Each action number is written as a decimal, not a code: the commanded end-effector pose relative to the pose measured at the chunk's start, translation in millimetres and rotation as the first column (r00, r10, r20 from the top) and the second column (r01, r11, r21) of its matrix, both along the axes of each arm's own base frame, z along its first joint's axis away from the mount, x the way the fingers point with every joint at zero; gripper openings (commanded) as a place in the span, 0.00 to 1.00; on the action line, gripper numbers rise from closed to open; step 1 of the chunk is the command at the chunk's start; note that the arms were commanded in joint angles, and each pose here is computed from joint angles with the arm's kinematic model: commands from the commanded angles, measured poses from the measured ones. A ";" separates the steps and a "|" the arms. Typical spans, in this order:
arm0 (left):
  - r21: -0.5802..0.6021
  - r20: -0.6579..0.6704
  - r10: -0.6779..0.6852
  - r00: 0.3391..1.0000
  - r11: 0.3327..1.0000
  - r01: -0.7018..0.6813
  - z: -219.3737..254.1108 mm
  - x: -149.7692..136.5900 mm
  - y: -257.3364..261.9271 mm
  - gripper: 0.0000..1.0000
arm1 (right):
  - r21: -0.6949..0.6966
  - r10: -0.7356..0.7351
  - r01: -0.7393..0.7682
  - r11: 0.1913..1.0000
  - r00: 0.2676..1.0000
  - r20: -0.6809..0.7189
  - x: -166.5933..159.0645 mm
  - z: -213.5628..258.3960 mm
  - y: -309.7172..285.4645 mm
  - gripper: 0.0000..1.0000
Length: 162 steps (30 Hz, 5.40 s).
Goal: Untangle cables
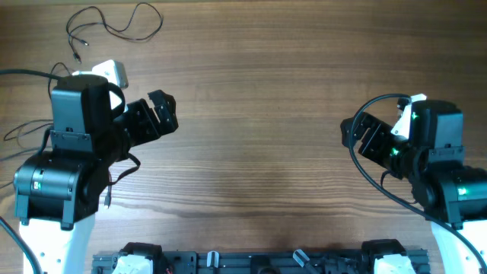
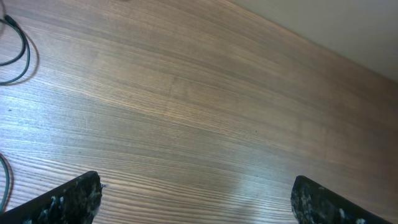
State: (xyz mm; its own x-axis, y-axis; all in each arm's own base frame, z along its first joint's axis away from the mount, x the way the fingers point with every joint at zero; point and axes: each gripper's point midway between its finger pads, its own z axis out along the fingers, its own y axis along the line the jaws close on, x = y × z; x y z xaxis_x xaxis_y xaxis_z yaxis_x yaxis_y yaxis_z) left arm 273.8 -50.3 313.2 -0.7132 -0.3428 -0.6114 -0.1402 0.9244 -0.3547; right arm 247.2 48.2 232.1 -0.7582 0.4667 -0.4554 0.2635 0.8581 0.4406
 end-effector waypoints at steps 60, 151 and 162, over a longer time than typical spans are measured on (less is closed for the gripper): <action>0.018 0.005 -0.004 1.000 1.000 0.004 0.1 0.8 0.9 1.00 | -0.489 0.327 0.151 0.859 0.573 0.751 -0.9 -57.1 -34.5 1.00; 0.384 0.656 -0.120 0.745 0.903 -0.193 -156.1 -28.0 61.5 1.00 | -0.489 0.327 0.151 0.859 0.573 0.752 -0.9 -57.0 -34.5 1.00; 0.355 0.660 -0.112 0.743 0.918 -0.177 -156.5 -27.9 58.2 1.00 | -0.489 0.327 0.151 0.859 0.573 0.752 -0.9 -57.0 -34.5 1.00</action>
